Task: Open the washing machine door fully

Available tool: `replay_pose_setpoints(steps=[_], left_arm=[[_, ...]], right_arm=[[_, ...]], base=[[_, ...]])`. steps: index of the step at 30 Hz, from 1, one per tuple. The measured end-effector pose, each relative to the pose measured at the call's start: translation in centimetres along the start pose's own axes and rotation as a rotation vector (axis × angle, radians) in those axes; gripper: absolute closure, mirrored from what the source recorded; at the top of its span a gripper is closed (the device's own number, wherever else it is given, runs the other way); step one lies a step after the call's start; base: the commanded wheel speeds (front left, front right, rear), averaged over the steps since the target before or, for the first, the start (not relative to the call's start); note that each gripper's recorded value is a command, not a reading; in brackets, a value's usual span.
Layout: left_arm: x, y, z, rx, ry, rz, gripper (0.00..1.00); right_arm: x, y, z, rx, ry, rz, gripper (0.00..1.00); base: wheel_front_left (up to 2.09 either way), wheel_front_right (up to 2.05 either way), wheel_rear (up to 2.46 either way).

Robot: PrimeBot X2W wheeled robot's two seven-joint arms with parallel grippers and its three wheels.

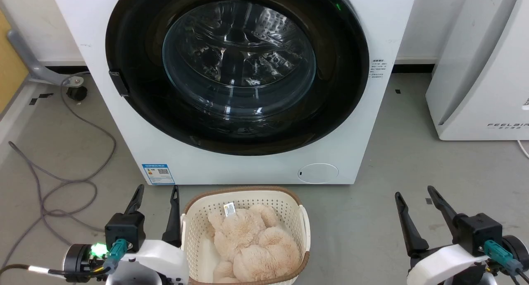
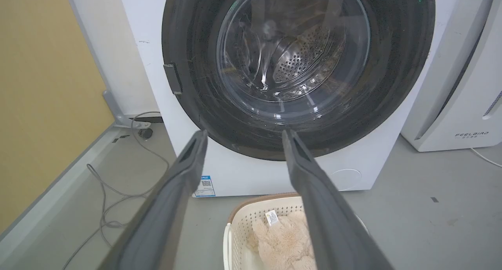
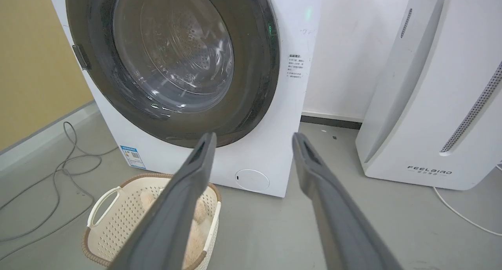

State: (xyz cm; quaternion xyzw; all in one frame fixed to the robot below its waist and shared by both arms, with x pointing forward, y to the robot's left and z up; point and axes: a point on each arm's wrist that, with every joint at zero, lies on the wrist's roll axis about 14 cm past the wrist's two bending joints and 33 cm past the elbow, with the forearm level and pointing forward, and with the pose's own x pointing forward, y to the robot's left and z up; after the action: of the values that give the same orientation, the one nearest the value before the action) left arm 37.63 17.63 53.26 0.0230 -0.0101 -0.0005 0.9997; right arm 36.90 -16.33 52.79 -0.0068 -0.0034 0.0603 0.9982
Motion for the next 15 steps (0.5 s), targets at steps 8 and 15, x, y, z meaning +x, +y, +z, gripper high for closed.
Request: replay_pose_setpoints(steps=[8, 15], left_arm=[[0.0, -0.1, 0.2, -0.008, -0.016, 0.003, 0.0], [0.0, -0.1, 0.4, -0.01, -0.033, 0.008, 0.0]], right_arm=[[0.0, -0.3, 0.8, 0.037, -0.039, -0.009, 0.0], [0.0, -0.6, 1.5, 0.065, -0.068, -0.016, 0.51]], base=[[0.0, 0.0, 0.0], [0.0, 0.0, 0.0]])
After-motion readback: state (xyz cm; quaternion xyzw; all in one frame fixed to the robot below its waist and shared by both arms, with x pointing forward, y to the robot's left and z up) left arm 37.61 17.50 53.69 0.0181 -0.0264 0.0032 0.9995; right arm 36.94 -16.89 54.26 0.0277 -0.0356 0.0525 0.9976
